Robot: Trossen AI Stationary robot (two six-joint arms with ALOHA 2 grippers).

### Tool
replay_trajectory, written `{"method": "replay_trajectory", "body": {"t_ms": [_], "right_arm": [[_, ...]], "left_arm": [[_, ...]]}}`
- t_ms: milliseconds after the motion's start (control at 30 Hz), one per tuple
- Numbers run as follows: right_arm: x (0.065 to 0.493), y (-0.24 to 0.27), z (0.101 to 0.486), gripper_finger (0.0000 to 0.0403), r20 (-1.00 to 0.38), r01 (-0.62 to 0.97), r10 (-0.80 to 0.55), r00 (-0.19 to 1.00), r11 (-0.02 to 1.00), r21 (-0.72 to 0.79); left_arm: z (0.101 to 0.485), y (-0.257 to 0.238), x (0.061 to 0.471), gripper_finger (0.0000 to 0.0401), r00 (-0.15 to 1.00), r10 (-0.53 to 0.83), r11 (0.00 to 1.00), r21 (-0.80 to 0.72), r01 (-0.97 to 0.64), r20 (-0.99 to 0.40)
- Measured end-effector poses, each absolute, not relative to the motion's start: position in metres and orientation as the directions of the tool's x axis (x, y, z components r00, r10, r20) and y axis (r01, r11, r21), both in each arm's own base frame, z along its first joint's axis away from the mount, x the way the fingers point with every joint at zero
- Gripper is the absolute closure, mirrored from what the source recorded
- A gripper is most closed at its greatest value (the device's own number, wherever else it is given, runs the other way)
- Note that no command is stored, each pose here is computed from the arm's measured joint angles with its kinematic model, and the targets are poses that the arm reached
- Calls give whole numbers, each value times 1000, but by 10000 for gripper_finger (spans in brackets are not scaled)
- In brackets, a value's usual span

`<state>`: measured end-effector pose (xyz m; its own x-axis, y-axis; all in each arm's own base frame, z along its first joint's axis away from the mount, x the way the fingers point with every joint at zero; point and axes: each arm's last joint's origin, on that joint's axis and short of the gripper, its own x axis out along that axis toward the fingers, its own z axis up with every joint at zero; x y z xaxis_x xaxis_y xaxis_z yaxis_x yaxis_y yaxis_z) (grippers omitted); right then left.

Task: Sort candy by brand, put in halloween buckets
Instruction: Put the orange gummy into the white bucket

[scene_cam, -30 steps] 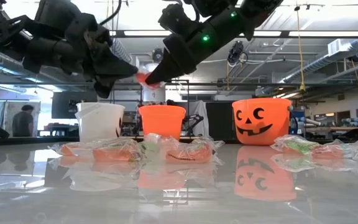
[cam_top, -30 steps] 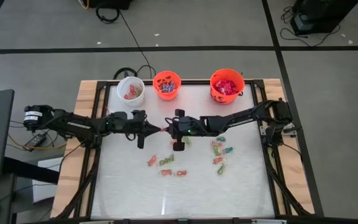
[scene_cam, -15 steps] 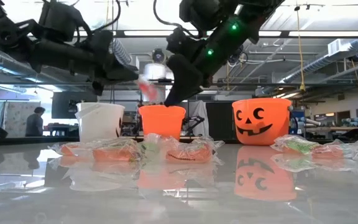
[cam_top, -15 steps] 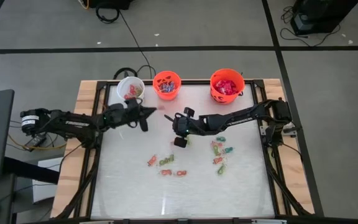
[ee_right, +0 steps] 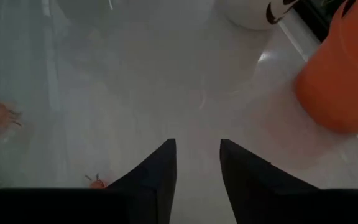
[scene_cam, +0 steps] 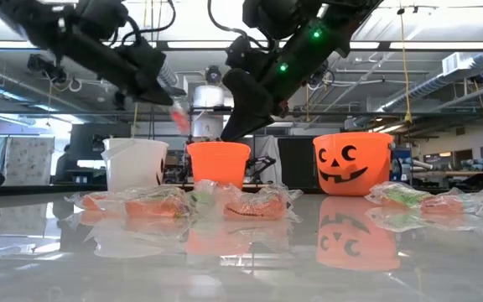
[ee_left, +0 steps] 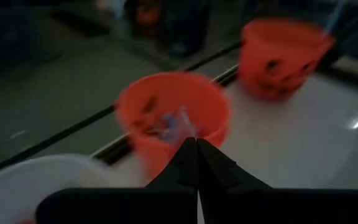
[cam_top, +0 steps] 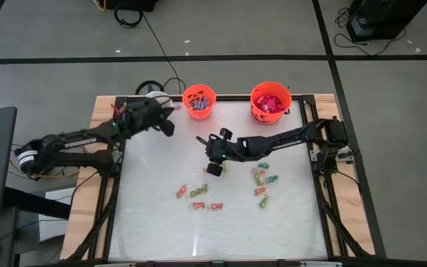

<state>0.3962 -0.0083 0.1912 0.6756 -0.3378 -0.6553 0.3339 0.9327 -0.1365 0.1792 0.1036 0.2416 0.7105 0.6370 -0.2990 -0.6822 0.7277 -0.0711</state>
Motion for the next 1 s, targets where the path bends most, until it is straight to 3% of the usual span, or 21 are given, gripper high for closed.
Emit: {"method": "replay_trajectory", "body": {"t_ms": [200, 467, 633, 1000], "right_arm": [[394, -9, 189, 266, -679, 357, -338, 651, 927, -119], [382, -9, 180, 263, -764, 384, -362, 534, 909, -162], [379, -12, 177, 262, -800, 322, -315, 510, 933, -161], [381, -13, 177, 262, -825, 210, -160, 541, 976, -52]], "left_arm": [[257, 102, 163, 399, 498, 729, 606, 105, -789, -470], [248, 101, 145, 398, 200, 842, 351, 226, -909, -502], [248, 105, 142, 382, 178, 851, 322, 223, -920, -494], [247, 107, 141, 297, 170, 844, 344, 271, -899, -508]]}}
